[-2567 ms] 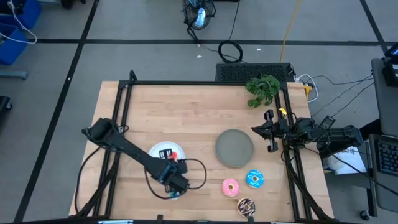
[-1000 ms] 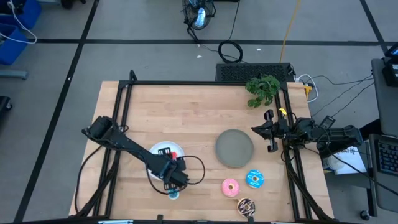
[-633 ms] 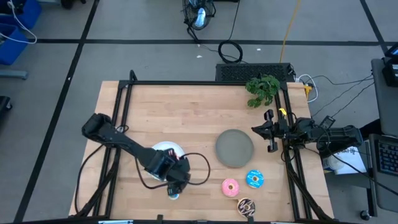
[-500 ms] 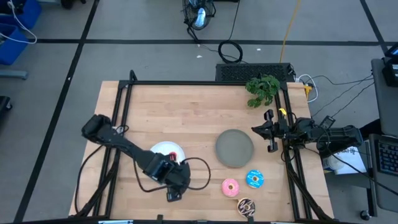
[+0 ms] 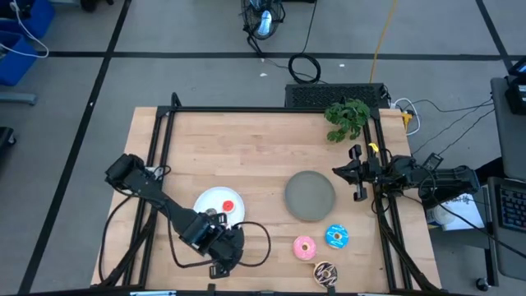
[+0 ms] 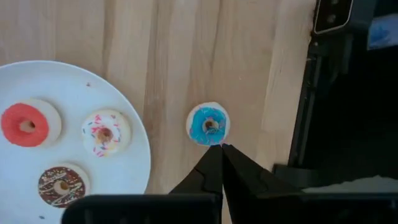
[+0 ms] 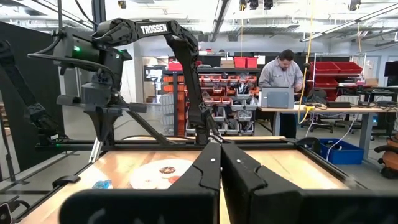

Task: Pick & Place donuts
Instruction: Put the small blue donut on the white plate

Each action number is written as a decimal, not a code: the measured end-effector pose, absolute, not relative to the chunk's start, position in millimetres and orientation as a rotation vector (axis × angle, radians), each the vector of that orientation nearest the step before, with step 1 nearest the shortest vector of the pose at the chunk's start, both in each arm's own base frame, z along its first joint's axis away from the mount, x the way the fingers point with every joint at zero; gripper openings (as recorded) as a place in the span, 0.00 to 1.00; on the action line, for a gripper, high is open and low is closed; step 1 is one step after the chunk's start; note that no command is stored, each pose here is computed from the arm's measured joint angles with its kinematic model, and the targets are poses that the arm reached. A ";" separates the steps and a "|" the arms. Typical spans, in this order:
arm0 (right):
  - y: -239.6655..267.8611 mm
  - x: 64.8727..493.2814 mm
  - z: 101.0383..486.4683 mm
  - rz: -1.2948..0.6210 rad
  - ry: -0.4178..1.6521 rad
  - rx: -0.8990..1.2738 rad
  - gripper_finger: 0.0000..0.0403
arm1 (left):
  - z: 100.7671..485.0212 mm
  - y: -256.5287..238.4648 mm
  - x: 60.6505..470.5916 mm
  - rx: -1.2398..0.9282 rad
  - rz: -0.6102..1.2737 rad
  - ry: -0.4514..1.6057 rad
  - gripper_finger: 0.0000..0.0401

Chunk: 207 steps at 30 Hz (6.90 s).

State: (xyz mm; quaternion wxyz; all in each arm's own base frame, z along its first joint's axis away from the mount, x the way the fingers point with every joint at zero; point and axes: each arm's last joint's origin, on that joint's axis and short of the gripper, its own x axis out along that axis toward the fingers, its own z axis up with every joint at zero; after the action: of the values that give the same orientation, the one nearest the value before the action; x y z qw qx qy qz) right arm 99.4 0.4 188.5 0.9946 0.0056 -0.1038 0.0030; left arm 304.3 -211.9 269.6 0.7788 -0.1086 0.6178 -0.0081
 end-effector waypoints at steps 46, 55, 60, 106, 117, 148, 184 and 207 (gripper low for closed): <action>0.4 99.4 188.4 0.007 -0.208 0.015 0.00 | 208.5 -261.1 313.9 -0.082 -0.056 1.305 0.61; 0.4 99.4 188.4 0.007 -0.208 0.015 0.00 | 189.4 -263.4 315.1 -0.026 -0.038 1.360 0.70; 0.4 99.5 188.3 0.007 -0.208 0.015 0.00 | 184.8 -263.8 315.6 -0.006 -0.039 1.370 0.79; 0.4 100.0 187.9 0.006 -0.202 0.015 0.00 | 139.9 -251.8 316.4 0.070 -0.075 1.488 0.71; 0.4 99.9 188.0 0.006 -0.202 0.015 0.00 | 142.7 -253.1 317.7 0.051 -0.053 1.499 0.42; 0.4 99.9 188.0 0.006 -0.202 0.015 0.00 | 286.7 -241.8 324.3 0.092 -0.015 1.412 0.46; 0.4 100.0 187.8 0.006 -0.201 0.012 0.00 | 284.5 -139.3 277.6 -0.045 0.283 1.414 0.45; 0.4 100.0 187.9 0.006 -0.202 0.007 0.00 | 193.0 -71.0 283.6 -0.112 0.212 1.574 0.45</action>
State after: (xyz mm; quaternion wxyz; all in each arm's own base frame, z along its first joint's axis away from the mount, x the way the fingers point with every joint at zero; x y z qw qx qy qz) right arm 100.0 0.4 187.9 0.9949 0.0036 -0.1007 0.0031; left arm 283.6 -71.0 193.0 0.6997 -0.0504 0.7063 0.0949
